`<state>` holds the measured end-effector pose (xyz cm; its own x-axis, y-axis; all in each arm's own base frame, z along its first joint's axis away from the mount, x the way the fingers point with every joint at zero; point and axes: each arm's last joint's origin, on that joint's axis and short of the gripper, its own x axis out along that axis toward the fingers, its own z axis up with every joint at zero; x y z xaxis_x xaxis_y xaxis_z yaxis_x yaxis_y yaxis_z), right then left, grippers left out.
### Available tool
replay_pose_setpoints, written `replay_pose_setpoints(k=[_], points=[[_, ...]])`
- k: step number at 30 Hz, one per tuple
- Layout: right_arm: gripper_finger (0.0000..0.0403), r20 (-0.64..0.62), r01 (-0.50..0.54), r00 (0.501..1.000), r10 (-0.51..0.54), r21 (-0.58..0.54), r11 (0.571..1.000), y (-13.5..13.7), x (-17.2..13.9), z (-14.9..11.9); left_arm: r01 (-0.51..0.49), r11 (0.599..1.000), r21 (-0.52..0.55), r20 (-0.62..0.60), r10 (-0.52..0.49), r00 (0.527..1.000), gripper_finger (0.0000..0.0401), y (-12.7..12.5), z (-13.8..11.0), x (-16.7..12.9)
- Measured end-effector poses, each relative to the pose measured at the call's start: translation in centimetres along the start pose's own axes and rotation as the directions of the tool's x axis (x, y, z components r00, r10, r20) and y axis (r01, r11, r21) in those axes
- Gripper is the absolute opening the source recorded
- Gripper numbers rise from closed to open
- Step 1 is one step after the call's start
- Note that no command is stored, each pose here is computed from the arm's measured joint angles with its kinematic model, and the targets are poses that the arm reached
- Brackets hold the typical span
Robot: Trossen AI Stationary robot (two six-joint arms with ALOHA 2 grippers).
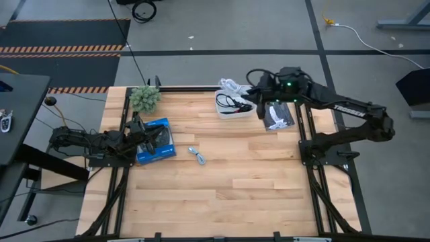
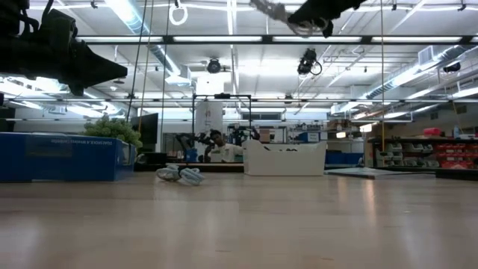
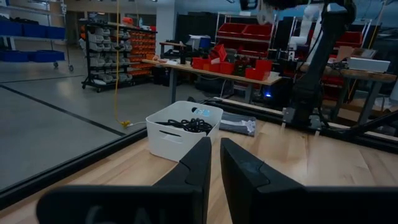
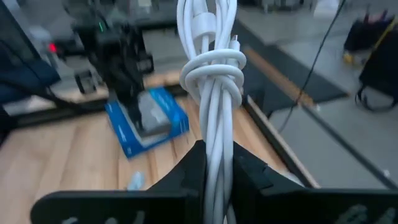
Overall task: Pick and place USB-C Cables
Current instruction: Put the white USB cable into the white bin
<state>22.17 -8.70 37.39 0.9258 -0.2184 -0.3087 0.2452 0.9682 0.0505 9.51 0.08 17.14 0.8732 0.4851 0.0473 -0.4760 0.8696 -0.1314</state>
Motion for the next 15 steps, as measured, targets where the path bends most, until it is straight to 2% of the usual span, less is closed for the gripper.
replay_pose_setpoints(k=[8, 15], points=[[0.0051, 0.200, -0.002, 0.980, 0.007, -0.026, 1.000, 0.3, -2.0, 2.1, 0.000, 1.000, 0.000, 0.000, 0.000, 1.000, 0.0043, 0.0, 0.0, 0.0], [0.0051, 0.185, -0.005, 0.983, 0.009, -0.024, 1.000, 0.4, -2.3, 1.9, 0.000, 1.000, 0.000, 0.000, 0.000, 1.000, 0.0043, 0.0, 0.0, 0.0]])
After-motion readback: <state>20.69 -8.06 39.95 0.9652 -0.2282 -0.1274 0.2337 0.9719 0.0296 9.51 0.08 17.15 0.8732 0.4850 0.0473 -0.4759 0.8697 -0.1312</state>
